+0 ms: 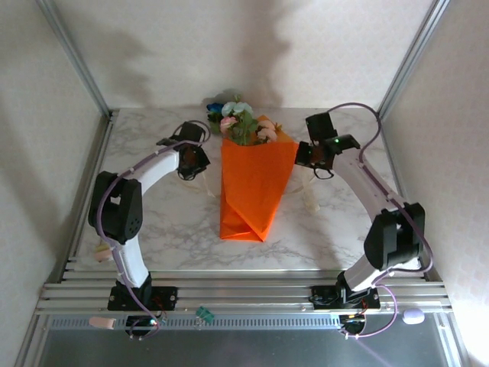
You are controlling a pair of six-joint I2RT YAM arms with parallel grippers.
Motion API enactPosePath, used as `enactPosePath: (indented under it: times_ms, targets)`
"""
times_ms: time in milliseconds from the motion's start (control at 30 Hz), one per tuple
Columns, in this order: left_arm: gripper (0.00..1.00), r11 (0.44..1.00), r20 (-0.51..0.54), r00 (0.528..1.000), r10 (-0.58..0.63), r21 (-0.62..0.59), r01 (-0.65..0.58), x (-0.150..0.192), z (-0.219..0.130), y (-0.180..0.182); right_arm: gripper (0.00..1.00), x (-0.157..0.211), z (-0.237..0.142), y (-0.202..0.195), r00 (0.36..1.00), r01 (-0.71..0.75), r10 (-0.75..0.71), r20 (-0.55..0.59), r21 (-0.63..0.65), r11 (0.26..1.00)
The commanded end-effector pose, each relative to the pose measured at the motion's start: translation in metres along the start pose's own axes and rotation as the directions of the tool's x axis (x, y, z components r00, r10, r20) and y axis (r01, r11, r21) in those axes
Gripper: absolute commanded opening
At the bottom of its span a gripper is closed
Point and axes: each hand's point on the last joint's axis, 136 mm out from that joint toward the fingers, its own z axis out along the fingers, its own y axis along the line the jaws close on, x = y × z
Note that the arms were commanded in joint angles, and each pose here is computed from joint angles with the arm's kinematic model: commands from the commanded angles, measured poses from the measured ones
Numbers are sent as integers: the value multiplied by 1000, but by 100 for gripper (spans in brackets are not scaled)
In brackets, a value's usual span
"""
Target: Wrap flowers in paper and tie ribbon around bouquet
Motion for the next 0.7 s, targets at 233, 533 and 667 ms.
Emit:
enactPosePath:
  times_ms: [233,533,667]
  targets:
    - [0,981,103,983,153,105,-164,-8,-33,-73,0,39,18,30,979,-120,87,-185,-170,978]
    - [0,860,77,865,495,102,-501,65,-32,-143,0,68,9,29,968,-126,75,-241,-204,971]
    - [0,779,13,789,615,149,-610,120,-6,-166,0,84,7,17,959,-137,89,-267,-165,977]
